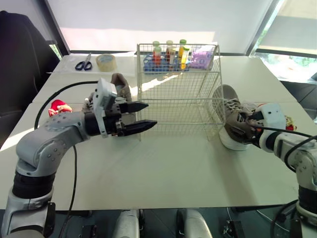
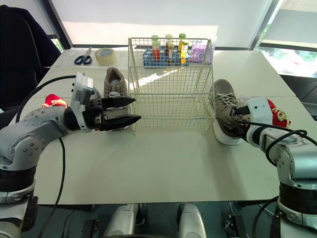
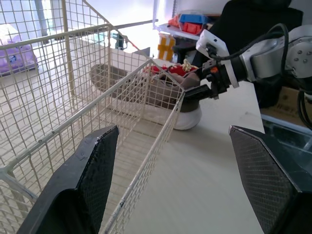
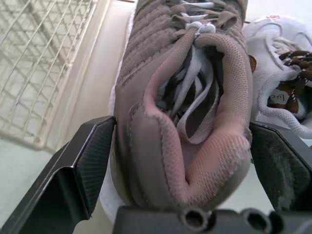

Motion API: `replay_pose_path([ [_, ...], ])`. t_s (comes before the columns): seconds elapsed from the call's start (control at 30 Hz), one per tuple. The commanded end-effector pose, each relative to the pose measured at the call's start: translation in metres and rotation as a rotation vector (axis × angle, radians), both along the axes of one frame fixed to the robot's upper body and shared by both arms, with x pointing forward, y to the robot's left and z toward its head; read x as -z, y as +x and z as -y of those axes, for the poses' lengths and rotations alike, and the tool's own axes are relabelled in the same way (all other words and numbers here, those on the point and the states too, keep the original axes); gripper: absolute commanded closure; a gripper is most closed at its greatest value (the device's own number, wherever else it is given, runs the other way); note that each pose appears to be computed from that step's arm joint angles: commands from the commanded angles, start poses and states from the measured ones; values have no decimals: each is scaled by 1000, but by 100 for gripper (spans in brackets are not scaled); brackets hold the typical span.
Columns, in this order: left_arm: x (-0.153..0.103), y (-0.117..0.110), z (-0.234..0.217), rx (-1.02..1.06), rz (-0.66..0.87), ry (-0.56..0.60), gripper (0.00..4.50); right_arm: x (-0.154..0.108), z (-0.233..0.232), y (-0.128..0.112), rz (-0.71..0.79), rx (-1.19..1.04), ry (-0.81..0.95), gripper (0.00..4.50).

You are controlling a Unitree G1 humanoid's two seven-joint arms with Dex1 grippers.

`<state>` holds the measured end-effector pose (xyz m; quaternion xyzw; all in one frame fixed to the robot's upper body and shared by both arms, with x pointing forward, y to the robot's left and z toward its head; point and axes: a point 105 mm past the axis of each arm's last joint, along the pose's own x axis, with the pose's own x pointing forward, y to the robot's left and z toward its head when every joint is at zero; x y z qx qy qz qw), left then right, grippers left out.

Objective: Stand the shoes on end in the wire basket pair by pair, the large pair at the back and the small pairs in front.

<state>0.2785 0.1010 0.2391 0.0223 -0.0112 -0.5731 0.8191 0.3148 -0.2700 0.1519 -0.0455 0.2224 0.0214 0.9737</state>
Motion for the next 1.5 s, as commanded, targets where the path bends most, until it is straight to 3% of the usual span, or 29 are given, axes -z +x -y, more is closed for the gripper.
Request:
replay_pose_path([
  [0.03,-10,-4,-1,-5,63,6,73,0,6,1,11,57,30,55],
  [0.17,-10,-4,-1,-6,66,10,73,0,3,2,14,70,53,196],
  [0.33,-11,-2,-2,-8,73,16,73,-2,2,1,17,81,66,402],
  [0.37,-11,-2,-2,-8,75,17,73,-3,2,1,21,84,66,425],
  [0.43,-12,-1,-3,-8,79,17,73,-13,3,3,50,101,61,433],
  [0.73,-30,6,-3,17,128,0,73,-123,14,14,324,139,21,433],
  [0.97,-45,17,-4,13,161,-39,73,-185,11,10,496,112,-80,433],
  [1.1,-71,38,-24,-86,146,-143,73,-242,-26,-3,737,-180,-284,433],
  [1.23,-89,52,-38,-143,155,-172,73,-246,-65,-15,835,-519,-460,433],
  [1.5,-117,57,-50,-159,169,-198,73,-238,-103,-28,934,-891,-741,433],
])
